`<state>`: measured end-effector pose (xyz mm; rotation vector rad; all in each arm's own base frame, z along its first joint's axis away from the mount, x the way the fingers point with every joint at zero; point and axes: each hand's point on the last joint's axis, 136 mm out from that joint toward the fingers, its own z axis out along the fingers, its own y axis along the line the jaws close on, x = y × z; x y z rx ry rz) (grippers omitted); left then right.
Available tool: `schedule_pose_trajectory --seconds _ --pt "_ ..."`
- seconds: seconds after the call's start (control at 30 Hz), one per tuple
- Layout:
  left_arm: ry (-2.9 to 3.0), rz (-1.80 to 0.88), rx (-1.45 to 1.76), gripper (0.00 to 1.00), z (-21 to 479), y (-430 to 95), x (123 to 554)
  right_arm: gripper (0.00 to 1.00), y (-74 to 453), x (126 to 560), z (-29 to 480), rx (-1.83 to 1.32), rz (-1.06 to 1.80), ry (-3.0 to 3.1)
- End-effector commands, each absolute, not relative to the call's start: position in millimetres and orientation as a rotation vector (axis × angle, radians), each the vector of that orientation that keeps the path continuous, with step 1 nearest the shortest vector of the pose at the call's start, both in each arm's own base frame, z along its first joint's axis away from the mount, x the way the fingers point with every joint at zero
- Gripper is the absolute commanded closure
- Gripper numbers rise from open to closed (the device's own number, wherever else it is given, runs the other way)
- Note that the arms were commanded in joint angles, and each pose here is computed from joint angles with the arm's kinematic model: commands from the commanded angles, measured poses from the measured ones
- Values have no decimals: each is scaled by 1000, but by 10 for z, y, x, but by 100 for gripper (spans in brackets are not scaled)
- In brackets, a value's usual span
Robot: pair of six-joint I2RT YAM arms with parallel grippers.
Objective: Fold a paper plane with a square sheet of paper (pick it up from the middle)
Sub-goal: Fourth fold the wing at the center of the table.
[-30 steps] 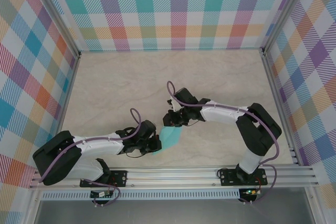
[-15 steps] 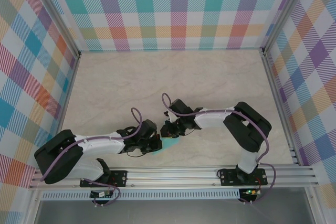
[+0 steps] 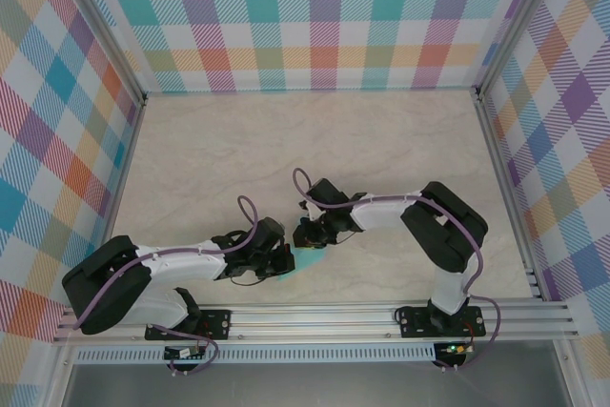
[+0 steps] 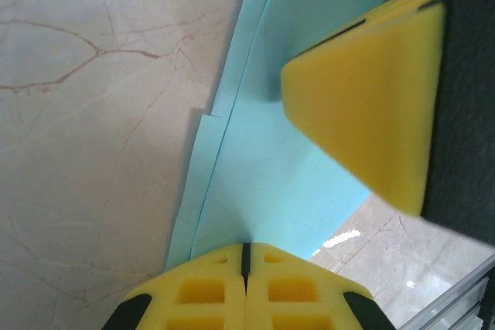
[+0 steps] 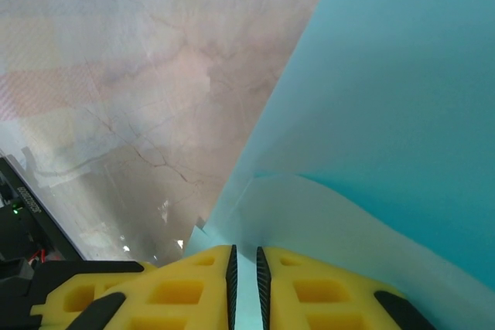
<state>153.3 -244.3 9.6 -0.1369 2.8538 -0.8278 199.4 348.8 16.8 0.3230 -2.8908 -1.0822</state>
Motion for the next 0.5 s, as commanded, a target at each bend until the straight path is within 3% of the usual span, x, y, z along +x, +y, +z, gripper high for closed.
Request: schedule_pose_trajectory --seconds 0.0,0.47 --pt "3029 -406 -226 100 -426 -1770 1233 81 3264 2199 -4 262 -1031 -2965" --pt "3037 -402 -232 100 -467 -1750 1210 78 2879 2620 12 135 -1152 -2981"
